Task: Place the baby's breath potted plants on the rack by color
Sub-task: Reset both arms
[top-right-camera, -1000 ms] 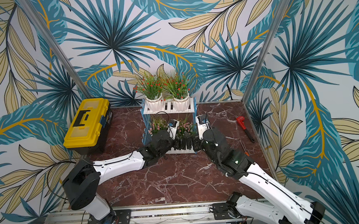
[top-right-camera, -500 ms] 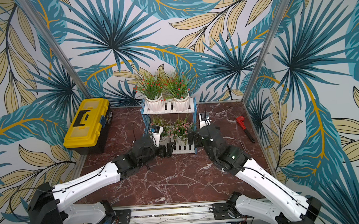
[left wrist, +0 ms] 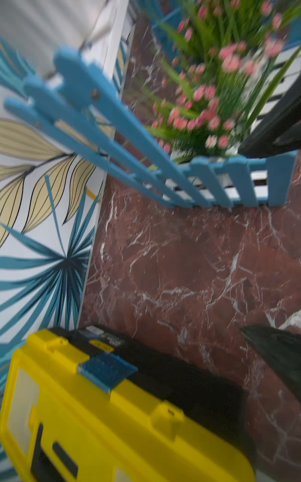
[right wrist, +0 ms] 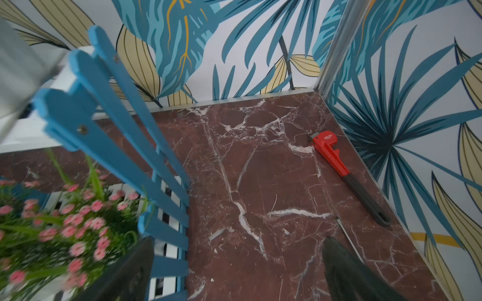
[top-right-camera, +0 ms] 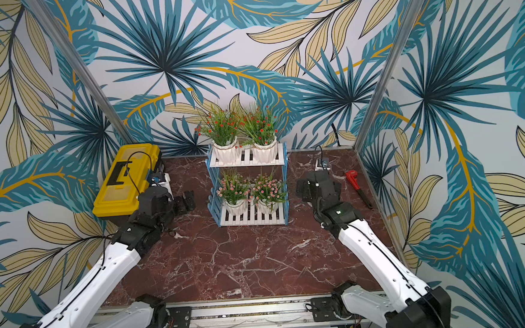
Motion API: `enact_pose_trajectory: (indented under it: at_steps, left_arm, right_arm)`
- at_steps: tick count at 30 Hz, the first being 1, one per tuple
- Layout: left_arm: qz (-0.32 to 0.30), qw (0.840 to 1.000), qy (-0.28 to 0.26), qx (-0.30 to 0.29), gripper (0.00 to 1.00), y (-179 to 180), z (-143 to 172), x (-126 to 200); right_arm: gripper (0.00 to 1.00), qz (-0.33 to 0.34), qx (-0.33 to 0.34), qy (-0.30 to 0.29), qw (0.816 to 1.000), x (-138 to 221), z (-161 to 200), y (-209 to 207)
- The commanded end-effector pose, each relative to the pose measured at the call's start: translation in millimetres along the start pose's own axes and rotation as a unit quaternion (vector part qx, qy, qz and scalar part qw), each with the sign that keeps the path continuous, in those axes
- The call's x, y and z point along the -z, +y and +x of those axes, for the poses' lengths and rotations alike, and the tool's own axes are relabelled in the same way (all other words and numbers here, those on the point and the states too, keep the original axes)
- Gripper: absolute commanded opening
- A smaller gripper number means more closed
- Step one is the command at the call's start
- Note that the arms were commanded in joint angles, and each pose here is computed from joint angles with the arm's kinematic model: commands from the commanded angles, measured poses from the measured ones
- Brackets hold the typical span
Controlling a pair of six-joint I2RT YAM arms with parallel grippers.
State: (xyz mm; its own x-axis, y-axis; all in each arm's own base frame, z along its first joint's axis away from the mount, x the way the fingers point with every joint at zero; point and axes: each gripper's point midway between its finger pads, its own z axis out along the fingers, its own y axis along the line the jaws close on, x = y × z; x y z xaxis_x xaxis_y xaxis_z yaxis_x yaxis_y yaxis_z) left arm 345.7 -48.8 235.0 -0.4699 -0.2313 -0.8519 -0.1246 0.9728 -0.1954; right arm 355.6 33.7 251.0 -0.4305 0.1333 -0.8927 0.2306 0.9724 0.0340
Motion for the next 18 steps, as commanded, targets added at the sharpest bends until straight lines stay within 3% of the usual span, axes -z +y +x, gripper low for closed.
enact_pose_trajectory:
  at_steps: [1, 4, 7, 10, 14, 18]
  left_arm:
    - [-0.015, 1.000, 0.012, -0.018, 0.99, 23, 19, -22]
    - [-0.020, 0.999, 0.019, -0.035, 0.99, 28, 34, -34]
    - [-0.052, 0.994, -0.019, -0.093, 0.99, 41, 39, -50]
    - [-0.072, 0.988, -0.008, -0.139, 0.99, 56, 59, -74]
    - [-0.037, 0.990, -0.023, -0.134, 0.99, 53, 75, -87]
    - [-0.017, 0.989, -0.070, -0.126, 0.99, 48, 57, -92]
  right_arm:
    - [1.00, -0.034, -0.026, -0.072, 0.996, -18, -6, 5]
    - [0.99, 0.003, -0.007, -0.092, 0.996, -28, 13, -11]
    - [0.99, 0.065, -0.003, -0.085, 0.994, -38, 31, -36]
    - [1.00, 0.075, 0.029, -0.086, 0.993, -49, 54, -45]
    - [1.00, 0.080, 0.052, -0.105, 0.990, -56, 70, -52]
    - [0.99, 0.067, 0.033, -0.122, 0.990, -72, 80, -59]
